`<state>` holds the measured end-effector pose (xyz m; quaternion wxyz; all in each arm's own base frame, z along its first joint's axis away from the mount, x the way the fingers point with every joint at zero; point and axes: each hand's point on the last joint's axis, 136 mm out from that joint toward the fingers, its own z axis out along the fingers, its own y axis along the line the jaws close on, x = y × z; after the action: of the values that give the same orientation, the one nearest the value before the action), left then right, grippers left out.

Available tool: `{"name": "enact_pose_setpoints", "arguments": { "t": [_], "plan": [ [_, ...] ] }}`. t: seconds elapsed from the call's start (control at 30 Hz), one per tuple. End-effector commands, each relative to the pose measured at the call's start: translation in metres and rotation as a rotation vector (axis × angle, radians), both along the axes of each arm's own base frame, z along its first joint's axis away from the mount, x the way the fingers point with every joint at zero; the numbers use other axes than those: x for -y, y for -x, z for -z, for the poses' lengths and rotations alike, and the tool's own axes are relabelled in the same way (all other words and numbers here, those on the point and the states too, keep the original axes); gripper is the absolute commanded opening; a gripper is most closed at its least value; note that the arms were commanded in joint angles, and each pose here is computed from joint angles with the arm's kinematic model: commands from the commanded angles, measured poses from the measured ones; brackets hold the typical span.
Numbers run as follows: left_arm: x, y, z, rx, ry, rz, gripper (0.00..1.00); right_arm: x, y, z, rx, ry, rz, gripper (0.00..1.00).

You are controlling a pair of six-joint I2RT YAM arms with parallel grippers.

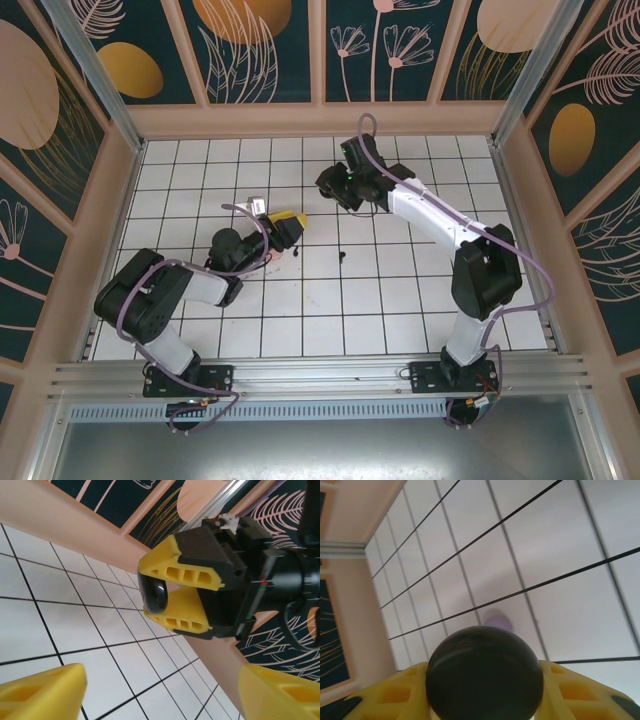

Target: Insert the wireless bluetooth earbuds into the charging case

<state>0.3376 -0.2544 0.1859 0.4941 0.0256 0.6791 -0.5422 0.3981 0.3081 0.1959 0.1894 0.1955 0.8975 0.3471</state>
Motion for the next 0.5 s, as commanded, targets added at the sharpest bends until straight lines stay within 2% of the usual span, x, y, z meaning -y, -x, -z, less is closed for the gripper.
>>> {"name": "enact_pose_setpoints", "arguments": {
  "t": [0.0,0.47],
  "plan": [
    [0.003,-0.008,-0.027,0.081,0.08,-0.019,0.7,-0.022,0.001,-0.044,0.051,-0.118,0.009,0.29],
    [0.009,-0.03,-0.036,0.111,0.16,-0.055,0.6,-0.039,0.011,-0.051,0.064,-0.113,-0.011,0.29]
  ]
}}
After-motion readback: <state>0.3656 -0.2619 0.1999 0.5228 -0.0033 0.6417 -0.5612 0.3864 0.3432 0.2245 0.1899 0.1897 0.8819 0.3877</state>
